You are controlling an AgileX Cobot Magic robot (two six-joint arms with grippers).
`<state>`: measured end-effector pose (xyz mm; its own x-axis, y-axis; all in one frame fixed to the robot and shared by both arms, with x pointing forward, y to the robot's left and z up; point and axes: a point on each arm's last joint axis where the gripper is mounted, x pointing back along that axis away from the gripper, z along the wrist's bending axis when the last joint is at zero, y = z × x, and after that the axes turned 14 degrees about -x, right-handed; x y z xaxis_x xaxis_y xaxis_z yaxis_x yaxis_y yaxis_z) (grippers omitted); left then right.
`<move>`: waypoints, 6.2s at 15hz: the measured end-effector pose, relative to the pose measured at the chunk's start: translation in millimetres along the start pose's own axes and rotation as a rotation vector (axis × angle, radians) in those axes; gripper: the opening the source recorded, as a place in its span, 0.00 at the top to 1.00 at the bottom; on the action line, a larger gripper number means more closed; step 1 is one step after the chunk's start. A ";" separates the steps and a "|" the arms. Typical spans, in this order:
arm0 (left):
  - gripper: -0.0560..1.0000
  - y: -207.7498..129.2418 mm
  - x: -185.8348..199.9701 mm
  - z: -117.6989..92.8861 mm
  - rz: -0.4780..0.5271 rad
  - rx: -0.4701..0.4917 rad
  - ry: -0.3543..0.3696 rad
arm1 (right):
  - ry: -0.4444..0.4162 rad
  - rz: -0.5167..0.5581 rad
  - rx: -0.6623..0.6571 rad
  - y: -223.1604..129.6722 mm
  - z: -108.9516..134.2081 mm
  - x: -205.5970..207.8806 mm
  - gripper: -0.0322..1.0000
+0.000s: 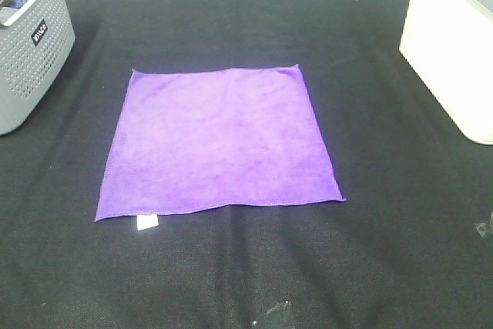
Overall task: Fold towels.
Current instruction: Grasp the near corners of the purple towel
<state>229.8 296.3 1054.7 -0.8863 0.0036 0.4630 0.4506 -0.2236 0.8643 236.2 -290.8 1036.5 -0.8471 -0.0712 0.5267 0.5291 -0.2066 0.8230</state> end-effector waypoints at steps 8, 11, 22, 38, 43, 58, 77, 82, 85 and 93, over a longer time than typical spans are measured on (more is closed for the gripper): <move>0.01 0.0 0.0 0.0 0.000 0.000 0.000 | 0.000 0.000 0.000 0.0 0.0 0.0 0.21; 0.01 0.0 0.0 0.1 0.000 0.000 0.001 | 0.000 0.000 0.000 0.0 0.0 0.0 0.21; 0.01 -0.1 0.0 0.3 0.001 -0.002 0.003 | -0.001 0.000 0.000 0.0 -0.1 0.0 0.05; 0.01 -0.1 0.0 0.3 0.001 -0.002 0.003 | -0.001 0.000 0.000 0.0 -0.1 0.0 0.04; 0.01 -0.1 0.0 0.3 0.001 -0.002 0.003 | -0.001 0.000 0.000 0.0 -0.1 0.0 0.04; 0.01 89.1 -68.7 26.4 0.439 0.024 -0.112 | 0.033 0.478 -0.091 85.1 23.0 -76.2 0.04; 0.03 47.8 -315.5 9.8 0.685 0.309 -0.648 | 0.566 0.835 -0.338 110.4 23.5 -274.0 0.04; 0.03 31.4 -350.3 6.7 0.755 0.333 -0.668 | 0.489 0.859 -0.377 102.3 6.2 -339.6 0.04; 0.03 20.6 -370.8 -4.7 0.790 0.323 -0.677 | 0.485 0.942 -0.410 73.4 -2.8 -368.0 0.04; 0.04 1.3 -388.3 -8.9 0.819 0.344 -0.668 | 0.483 1.018 -0.451 35.3 -2.2 -397.3 0.05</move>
<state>573.6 285.9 874.3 -0.1181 0.5257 0.8425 0.9709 -0.1170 0.2091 591.3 -272.0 855.8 -0.0365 -0.7356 0.6764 0.9801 -0.1584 -0.1195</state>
